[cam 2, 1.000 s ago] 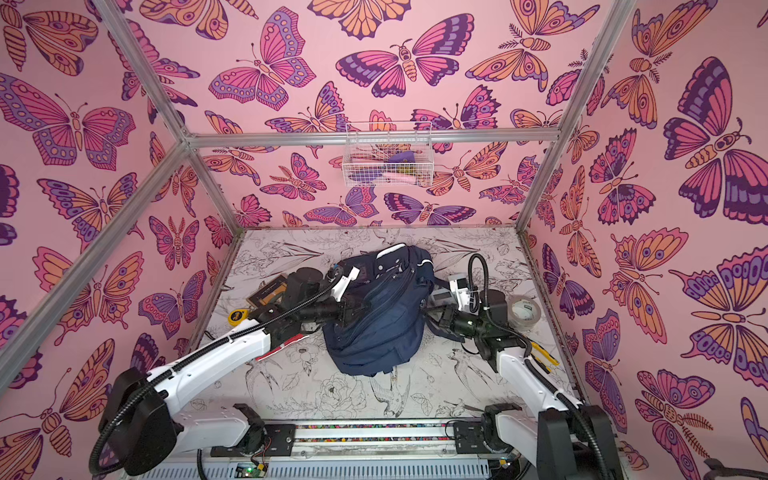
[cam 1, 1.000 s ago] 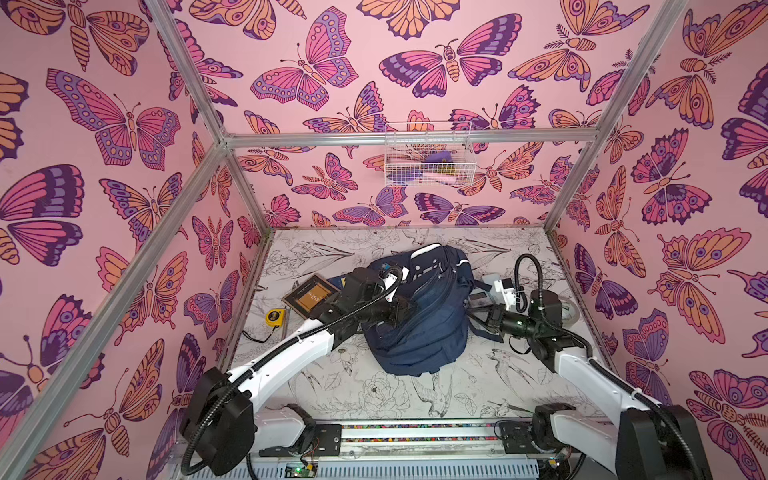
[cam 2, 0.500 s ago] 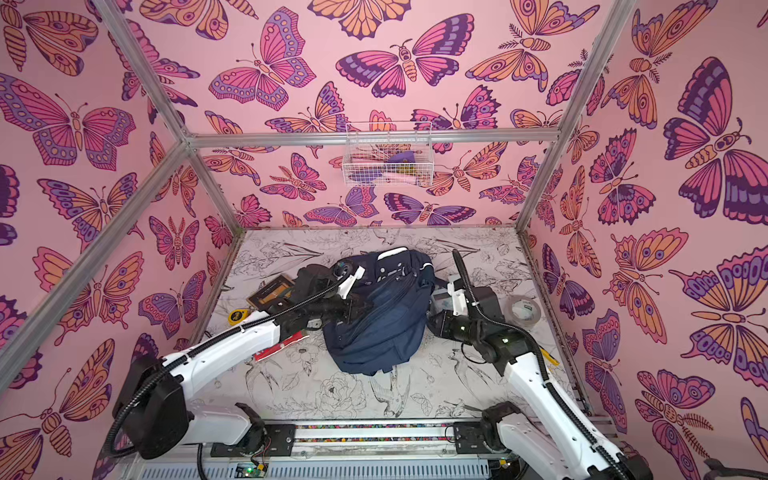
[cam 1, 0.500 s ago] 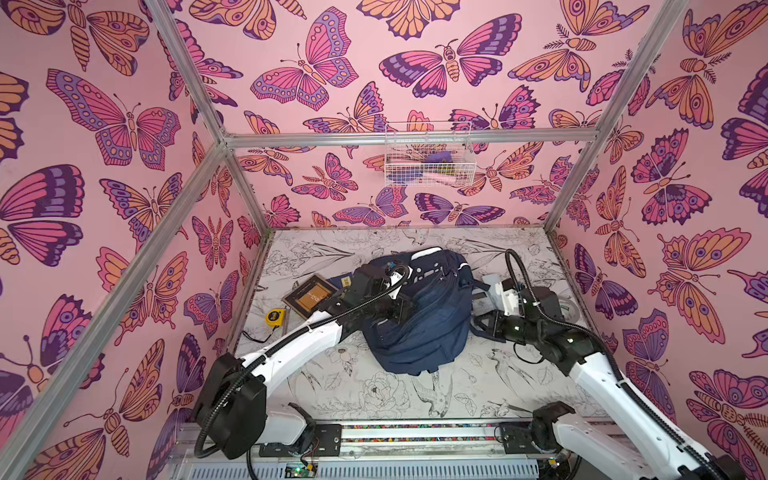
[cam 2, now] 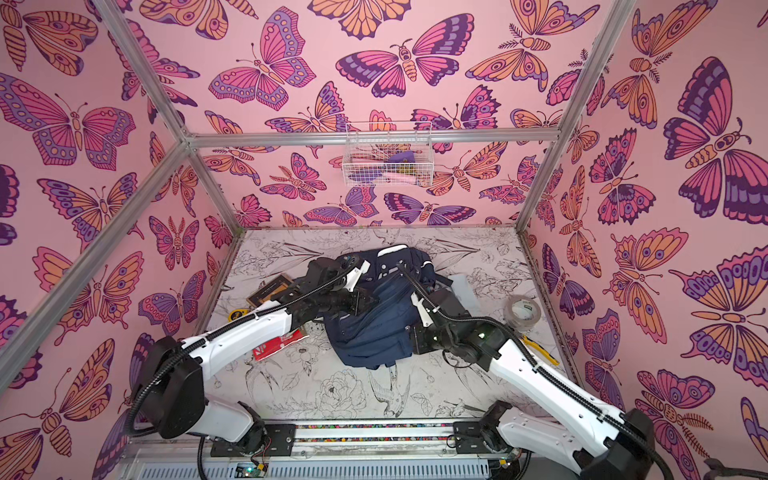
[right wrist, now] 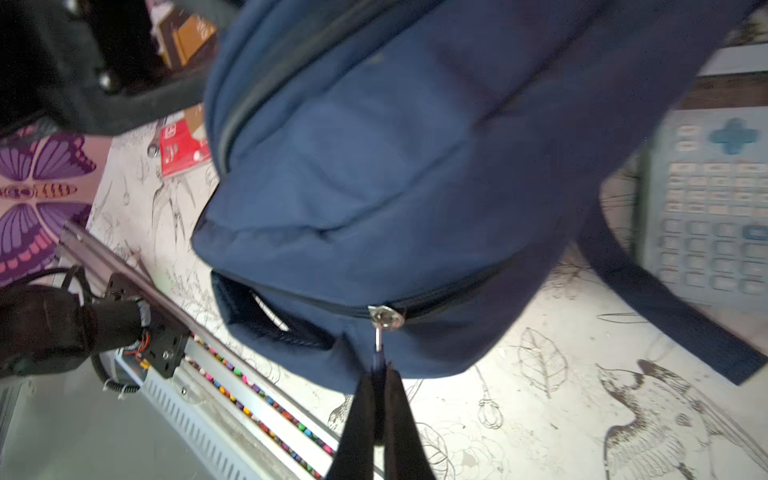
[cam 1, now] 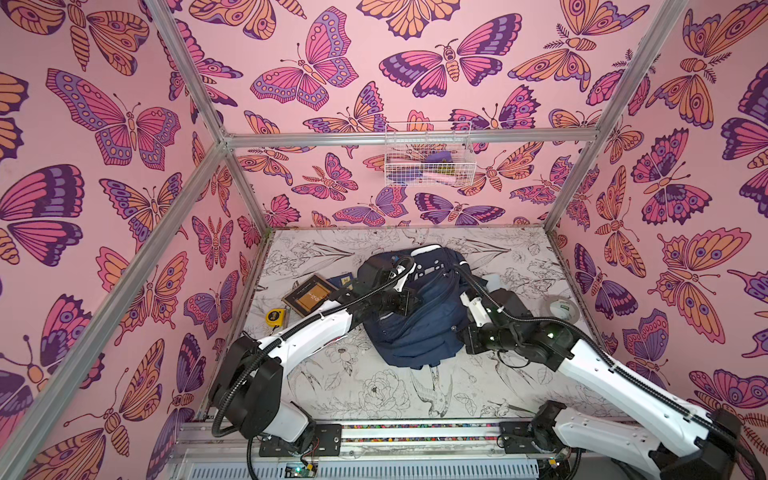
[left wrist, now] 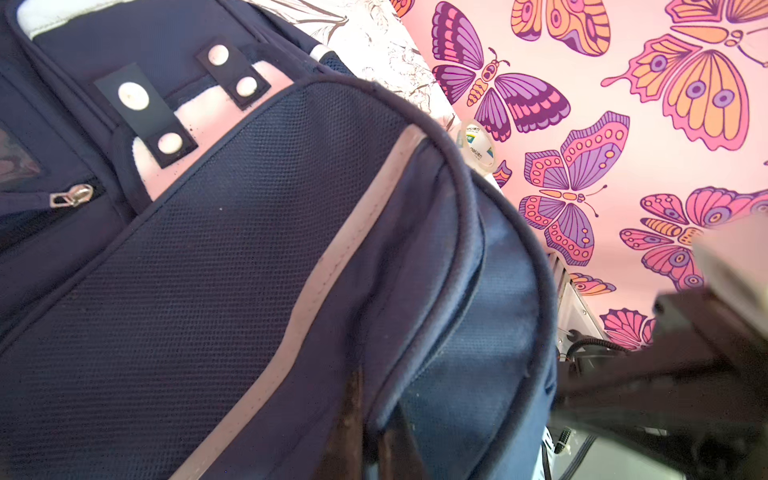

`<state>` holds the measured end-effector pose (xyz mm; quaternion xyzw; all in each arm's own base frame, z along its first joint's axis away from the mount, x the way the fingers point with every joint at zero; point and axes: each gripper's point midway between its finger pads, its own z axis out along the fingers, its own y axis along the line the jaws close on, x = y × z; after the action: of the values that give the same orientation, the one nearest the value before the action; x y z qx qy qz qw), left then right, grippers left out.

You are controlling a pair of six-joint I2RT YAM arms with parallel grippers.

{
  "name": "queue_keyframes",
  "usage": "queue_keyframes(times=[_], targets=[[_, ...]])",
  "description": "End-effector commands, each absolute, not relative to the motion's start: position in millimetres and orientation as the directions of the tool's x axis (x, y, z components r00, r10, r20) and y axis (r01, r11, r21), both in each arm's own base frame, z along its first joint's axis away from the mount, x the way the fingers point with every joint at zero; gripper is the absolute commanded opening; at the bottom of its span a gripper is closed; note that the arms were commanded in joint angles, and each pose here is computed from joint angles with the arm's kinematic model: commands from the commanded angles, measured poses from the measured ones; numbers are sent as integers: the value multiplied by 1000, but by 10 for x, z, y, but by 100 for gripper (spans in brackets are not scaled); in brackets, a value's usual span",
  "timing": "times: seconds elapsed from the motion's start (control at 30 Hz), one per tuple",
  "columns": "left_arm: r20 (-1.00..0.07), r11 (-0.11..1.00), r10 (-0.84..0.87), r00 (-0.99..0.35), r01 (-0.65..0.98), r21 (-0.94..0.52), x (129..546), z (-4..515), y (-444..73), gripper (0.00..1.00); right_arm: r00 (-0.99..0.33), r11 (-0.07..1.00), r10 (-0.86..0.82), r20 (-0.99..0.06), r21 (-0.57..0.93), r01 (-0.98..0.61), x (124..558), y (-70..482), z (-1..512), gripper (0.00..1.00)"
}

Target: Pack the student bag

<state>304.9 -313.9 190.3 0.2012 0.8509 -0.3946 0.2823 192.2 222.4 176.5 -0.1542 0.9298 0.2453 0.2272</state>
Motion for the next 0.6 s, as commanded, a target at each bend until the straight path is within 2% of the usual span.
queue_keyframes(times=[0.0,0.17,0.3,0.4,0.47,0.57], targets=[[-678,576,13,-735,560,-596,3255,2238,-3242,0,-830,771,-251,-497,416,-482,1805,2538,1857,0],[-643,543,-12,-766,535,-647,3279,2231,-3343,0,-829,746,-289,-479,430,-508,1811,2880,1796,0],[-624,534,-15,-781,521,-666,3279,2189,-3363,1,-841,776,-288,-458,403,-485,1894,2938,1725,0],[-629,572,-9,-777,512,-641,3239,2157,-3219,45,-839,833,-270,-473,322,-450,1972,2737,1752,0],[-643,635,14,-766,503,-586,3187,2084,-3034,59,-836,841,-240,-493,325,-432,1992,2636,1822,0],[-635,766,70,-769,449,-460,3099,1883,-2682,68,-824,843,-187,-535,344,-414,2007,2528,1915,0]])
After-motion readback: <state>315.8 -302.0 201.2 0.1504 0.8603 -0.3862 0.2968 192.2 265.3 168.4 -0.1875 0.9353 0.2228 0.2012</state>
